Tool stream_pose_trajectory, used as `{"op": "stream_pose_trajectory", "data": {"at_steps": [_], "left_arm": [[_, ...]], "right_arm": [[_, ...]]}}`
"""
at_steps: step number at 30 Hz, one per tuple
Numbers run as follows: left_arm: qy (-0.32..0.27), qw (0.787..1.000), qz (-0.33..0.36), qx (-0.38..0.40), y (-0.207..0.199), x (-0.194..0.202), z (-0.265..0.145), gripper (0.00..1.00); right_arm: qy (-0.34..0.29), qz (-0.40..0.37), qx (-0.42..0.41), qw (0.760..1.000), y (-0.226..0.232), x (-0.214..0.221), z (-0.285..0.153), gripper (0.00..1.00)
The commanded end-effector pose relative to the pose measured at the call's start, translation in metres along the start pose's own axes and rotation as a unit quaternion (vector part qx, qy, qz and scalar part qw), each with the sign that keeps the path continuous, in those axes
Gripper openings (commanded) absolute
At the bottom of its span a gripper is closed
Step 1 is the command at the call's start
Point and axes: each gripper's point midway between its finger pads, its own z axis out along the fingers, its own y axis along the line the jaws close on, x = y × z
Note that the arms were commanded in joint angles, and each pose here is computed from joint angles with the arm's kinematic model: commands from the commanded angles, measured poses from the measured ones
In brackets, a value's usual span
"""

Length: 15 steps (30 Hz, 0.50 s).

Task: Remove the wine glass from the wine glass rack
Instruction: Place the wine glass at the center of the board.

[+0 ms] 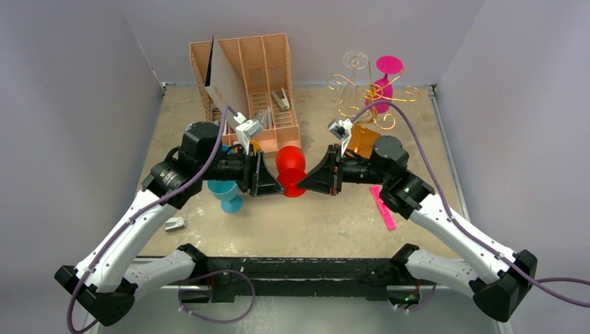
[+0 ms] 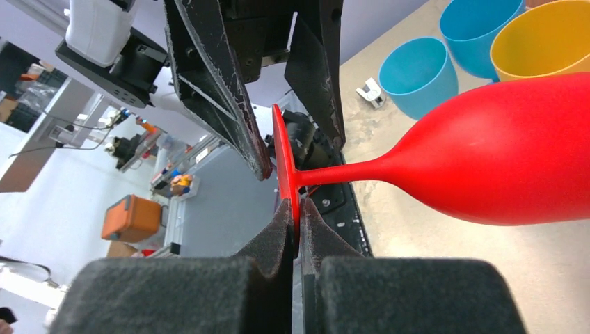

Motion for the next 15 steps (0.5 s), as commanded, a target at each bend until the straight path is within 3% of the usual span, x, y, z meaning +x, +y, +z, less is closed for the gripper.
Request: {"op": "stream_pose_trajectory", "data": {"at_steps": [1,9,15], "left_arm": [[-0.026,0.999,0.019,-0.002,-0.007,-0.008,-0.008,0.54],[-0.004,0.999,0.018,0.028,-0.014,-0.003,-0.004,0.55],[0.001,0.999,0.019,0.033,-0.014,-0.005,-0.001,0.44]], "right_arm": [[-0.016,-0.050,0.027,0.998,-0.011,-0.001,-0.003,0.00],[-0.006,-0.047,0.014,0.999,-0.007,-0.002,0.000,0.00],[0.008,-0.028,-0.015,0.999,-0.001,0.000,0.006,0.00]]}}
